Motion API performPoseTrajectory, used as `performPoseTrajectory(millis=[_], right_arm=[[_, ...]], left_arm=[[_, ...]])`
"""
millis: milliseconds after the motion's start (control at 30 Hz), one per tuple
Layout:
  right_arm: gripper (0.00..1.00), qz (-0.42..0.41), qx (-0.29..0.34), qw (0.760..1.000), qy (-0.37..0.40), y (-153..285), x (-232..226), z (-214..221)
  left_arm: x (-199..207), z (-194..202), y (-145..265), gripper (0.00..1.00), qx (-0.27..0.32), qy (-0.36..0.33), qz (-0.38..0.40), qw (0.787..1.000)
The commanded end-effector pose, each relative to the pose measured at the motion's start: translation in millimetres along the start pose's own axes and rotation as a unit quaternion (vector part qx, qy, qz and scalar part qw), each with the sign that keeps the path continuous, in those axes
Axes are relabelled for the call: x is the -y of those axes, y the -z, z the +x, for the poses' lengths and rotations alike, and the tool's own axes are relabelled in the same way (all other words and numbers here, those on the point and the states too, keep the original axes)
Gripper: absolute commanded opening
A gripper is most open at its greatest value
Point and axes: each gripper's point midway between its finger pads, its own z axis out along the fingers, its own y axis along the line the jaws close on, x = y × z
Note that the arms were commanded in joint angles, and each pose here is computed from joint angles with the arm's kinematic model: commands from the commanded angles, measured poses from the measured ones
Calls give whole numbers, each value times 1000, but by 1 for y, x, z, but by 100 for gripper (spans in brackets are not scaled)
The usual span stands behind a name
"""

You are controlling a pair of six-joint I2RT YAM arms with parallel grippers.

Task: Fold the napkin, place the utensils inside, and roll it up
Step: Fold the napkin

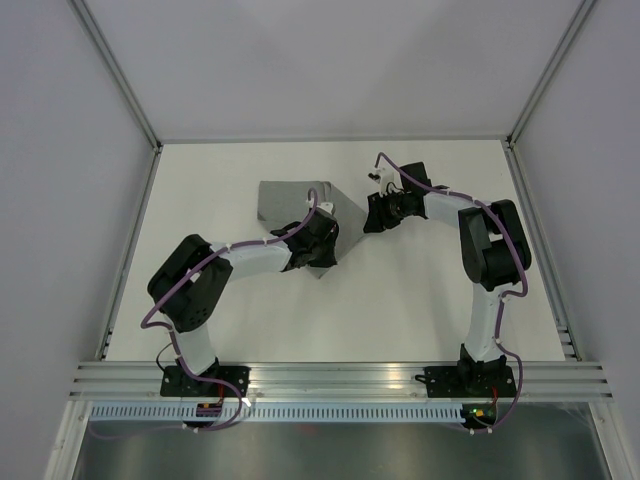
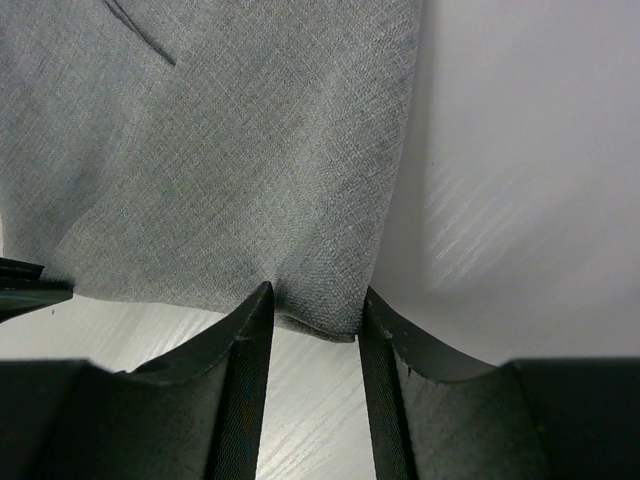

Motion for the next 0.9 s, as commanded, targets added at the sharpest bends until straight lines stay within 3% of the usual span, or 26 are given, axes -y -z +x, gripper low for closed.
performPoseTrajectory(millis=[0,333,867], right_arm=[[45,-15,44,998,32,12,-14,-30],[51,-20,50,998,23,9,-12,-42],[50,-20,12,1000,18,-5,0,-27]], left_arm=[[3,-1,-1,2,4,-17,7,1000],[0,-1,1,2,5,-19,0,1000],[-7,-3,3,2,8,-23,-16,1000]])
